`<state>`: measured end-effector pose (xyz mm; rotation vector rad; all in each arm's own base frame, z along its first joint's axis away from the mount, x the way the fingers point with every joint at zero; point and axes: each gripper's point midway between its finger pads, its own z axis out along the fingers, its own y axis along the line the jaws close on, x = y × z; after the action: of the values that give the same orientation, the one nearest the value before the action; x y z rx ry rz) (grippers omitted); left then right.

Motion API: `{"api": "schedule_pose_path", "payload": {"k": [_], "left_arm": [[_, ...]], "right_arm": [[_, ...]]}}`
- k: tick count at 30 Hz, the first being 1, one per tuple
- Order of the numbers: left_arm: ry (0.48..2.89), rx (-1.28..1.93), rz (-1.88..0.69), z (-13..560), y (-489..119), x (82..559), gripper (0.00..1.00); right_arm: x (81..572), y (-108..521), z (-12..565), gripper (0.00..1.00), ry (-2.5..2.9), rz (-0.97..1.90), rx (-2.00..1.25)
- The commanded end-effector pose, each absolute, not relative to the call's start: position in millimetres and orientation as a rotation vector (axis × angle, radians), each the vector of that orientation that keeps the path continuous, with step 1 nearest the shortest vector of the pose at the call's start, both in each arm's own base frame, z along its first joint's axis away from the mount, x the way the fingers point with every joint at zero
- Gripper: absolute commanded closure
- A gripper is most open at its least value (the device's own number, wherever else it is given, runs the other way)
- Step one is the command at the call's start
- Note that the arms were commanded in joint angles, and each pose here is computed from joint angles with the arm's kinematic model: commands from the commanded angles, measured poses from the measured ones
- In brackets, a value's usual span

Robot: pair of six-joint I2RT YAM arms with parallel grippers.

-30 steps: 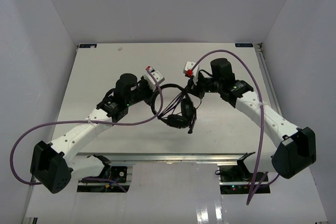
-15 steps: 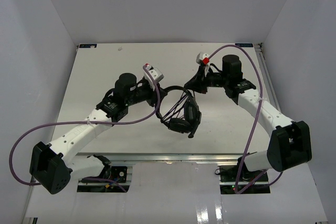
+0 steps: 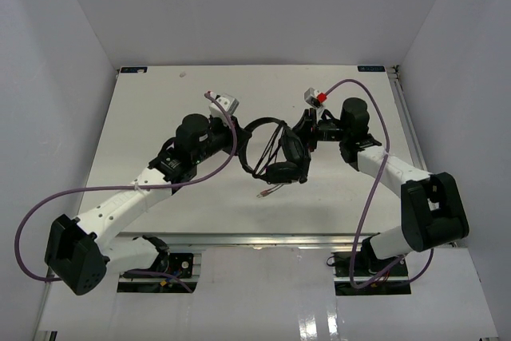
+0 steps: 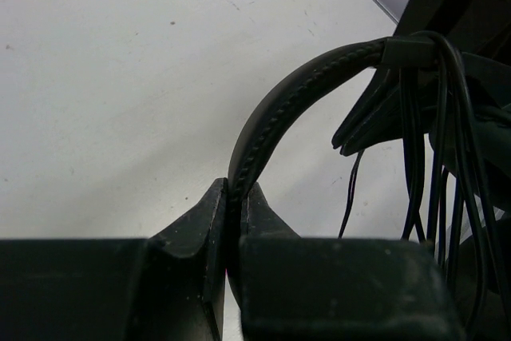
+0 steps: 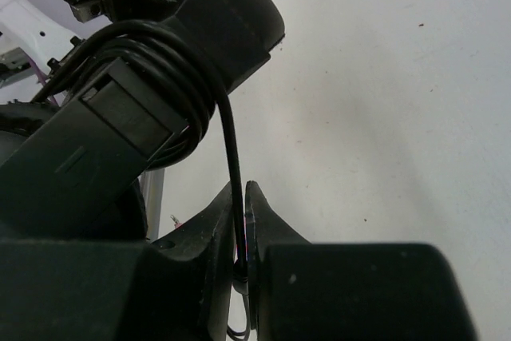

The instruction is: Wrap the headphones

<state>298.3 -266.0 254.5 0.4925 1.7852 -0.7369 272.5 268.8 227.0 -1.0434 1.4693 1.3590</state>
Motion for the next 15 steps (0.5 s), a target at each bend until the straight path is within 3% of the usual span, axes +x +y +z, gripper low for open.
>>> {"api": "schedule_pose_path", "payload": {"k": [1, 15], "left_arm": [[1.738, 0.122, -0.751, 263.2, -251.9, 326.7, 1.00], [1.847, -0.462, -0.702, 155.0, -222.2, 364.3, 1.00]], "right_arm": [[276.3, 272.8, 197.0, 0.87, 1.554, 1.506, -0.957], [303.5, 288.9, 115.0, 0.79, 1.747, 1.763, -0.677]]}}
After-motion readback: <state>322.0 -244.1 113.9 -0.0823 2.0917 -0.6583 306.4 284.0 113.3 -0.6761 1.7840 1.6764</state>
